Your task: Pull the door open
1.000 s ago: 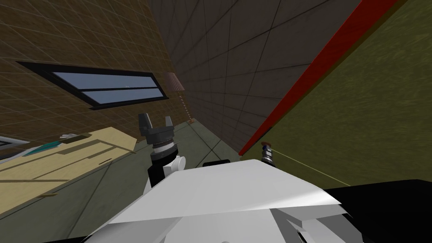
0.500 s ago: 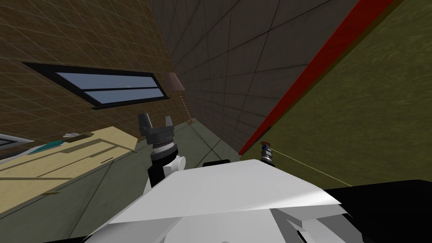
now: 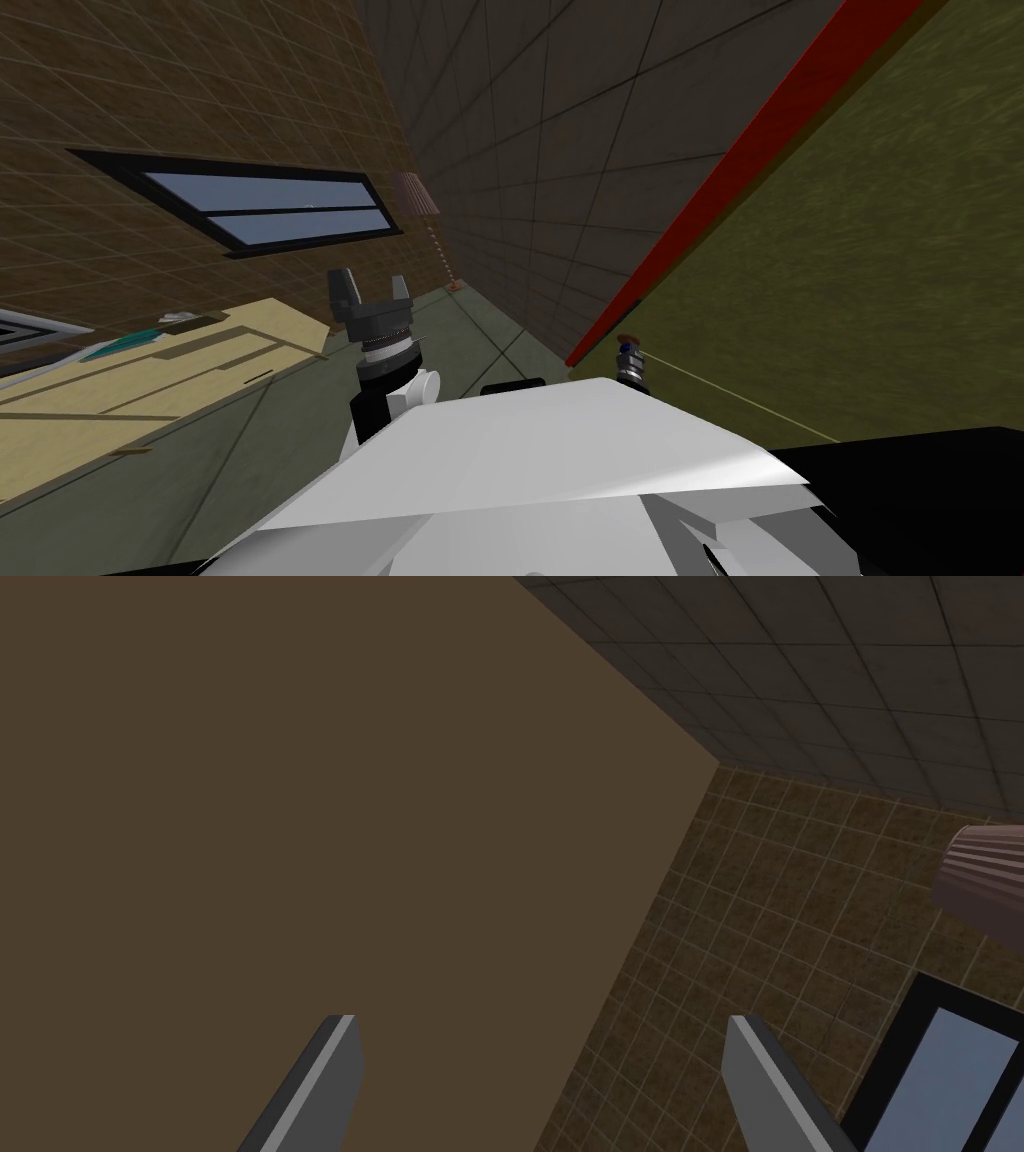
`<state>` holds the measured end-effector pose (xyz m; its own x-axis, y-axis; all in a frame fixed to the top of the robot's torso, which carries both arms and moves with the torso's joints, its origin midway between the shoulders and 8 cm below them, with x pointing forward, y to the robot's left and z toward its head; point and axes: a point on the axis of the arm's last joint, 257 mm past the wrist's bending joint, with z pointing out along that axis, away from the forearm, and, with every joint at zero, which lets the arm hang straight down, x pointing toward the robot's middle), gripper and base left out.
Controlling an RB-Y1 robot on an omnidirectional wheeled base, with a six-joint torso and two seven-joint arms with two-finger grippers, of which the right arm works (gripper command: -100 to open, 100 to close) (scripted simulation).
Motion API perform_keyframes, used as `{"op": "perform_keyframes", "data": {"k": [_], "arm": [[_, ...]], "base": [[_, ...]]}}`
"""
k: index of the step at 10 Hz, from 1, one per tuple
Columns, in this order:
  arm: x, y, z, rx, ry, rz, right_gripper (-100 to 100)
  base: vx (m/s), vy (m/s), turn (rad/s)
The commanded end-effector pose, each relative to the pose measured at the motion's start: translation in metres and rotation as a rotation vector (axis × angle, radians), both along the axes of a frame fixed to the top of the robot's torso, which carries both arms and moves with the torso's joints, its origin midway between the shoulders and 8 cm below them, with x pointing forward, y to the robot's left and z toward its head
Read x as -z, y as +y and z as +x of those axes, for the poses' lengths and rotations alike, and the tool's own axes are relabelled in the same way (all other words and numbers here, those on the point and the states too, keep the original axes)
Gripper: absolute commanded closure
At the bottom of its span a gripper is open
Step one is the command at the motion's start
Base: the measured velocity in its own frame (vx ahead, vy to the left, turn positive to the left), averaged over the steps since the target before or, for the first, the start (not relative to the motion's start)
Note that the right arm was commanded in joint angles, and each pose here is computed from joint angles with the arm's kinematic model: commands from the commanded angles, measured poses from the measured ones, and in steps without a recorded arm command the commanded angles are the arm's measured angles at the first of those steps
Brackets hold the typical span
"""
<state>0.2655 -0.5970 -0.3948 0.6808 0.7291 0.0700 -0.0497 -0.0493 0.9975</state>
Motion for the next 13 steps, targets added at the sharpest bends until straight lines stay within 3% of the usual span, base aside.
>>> {"op": "perform_keyframes", "data": {"k": [1, 13], "arm": [[0.001, 0.001, 0.001, -0.001, -0.023, 0.027, 100], [0.000, 0.008, 0.016, -0.016, -0.225, 0.247, 100]], "base": [[-0.026, 0.004, 0.005], [-0.025, 0.001, 0.008]]}}
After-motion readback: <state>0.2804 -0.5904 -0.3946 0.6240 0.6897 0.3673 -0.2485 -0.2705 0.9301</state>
